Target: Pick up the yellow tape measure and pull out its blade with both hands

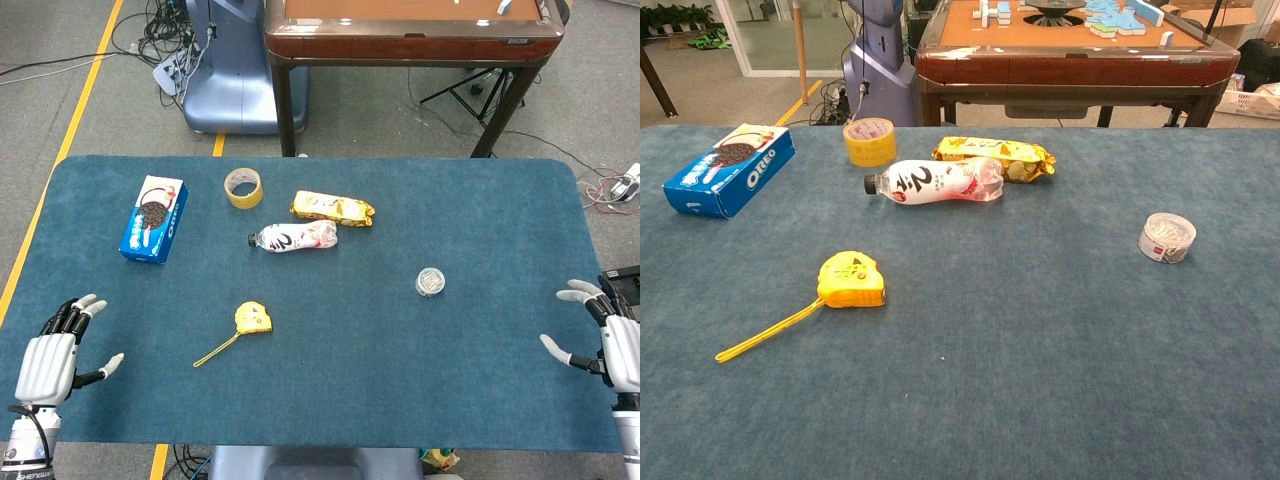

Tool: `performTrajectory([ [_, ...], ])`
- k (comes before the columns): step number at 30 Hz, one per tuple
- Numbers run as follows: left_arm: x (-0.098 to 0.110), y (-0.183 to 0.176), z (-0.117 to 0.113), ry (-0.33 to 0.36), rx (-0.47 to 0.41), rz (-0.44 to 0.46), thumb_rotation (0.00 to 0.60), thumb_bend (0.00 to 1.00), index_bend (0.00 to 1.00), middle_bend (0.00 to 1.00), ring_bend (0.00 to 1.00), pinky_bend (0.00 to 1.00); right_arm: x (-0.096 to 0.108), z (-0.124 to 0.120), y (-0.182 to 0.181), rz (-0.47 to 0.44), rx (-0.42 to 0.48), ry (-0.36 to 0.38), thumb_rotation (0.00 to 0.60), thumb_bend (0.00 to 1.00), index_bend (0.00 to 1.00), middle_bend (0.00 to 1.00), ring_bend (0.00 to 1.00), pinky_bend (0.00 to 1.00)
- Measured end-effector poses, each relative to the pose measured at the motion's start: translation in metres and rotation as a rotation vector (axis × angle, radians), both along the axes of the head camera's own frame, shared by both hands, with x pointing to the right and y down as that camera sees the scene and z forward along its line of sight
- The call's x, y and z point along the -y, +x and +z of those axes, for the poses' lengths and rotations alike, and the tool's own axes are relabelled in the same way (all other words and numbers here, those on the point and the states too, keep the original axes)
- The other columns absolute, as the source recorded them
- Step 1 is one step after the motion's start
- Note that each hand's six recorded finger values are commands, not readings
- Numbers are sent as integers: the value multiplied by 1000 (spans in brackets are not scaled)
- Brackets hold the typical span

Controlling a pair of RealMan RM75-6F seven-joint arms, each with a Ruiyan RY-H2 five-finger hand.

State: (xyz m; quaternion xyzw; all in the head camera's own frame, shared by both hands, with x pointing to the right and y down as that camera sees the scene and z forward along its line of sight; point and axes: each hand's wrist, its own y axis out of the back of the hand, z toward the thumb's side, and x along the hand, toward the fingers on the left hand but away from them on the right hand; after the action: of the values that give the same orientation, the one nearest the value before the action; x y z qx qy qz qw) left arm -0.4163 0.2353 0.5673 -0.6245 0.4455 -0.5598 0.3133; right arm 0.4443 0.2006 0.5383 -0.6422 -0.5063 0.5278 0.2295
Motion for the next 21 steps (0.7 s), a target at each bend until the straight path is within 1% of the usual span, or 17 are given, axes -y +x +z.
performTrajectory([
  [5, 1, 2, 0, 1, -14, 14, 600, 186, 201, 142, 99, 181, 3, -2, -5, -9, 10, 17, 600, 273, 320, 208, 31, 78],
  [9, 8, 11, 3, -2, -45, 54, 600, 187, 201, 142, 99, 160, 11, -8, -6, -18, 7, 40, 600, 273, 320, 208, 31, 78],
  [15, 31, 40, 16, -25, -102, 172, 600, 186, 201, 142, 98, 156, 26, -22, -11, -32, -10, 93, 600, 273, 320, 208, 31, 78],
  [18, 42, 58, 25, -47, -119, 230, 600, 186, 201, 142, 98, 156, 30, -27, -12, -35, -18, 105, 600, 273, 320, 208, 31, 78],
  [21, 51, 78, 37, -84, -130, 287, 600, 187, 197, 142, 98, 152, 33, -30, -12, -30, -24, 110, 600, 273, 320, 208, 31, 78],
])
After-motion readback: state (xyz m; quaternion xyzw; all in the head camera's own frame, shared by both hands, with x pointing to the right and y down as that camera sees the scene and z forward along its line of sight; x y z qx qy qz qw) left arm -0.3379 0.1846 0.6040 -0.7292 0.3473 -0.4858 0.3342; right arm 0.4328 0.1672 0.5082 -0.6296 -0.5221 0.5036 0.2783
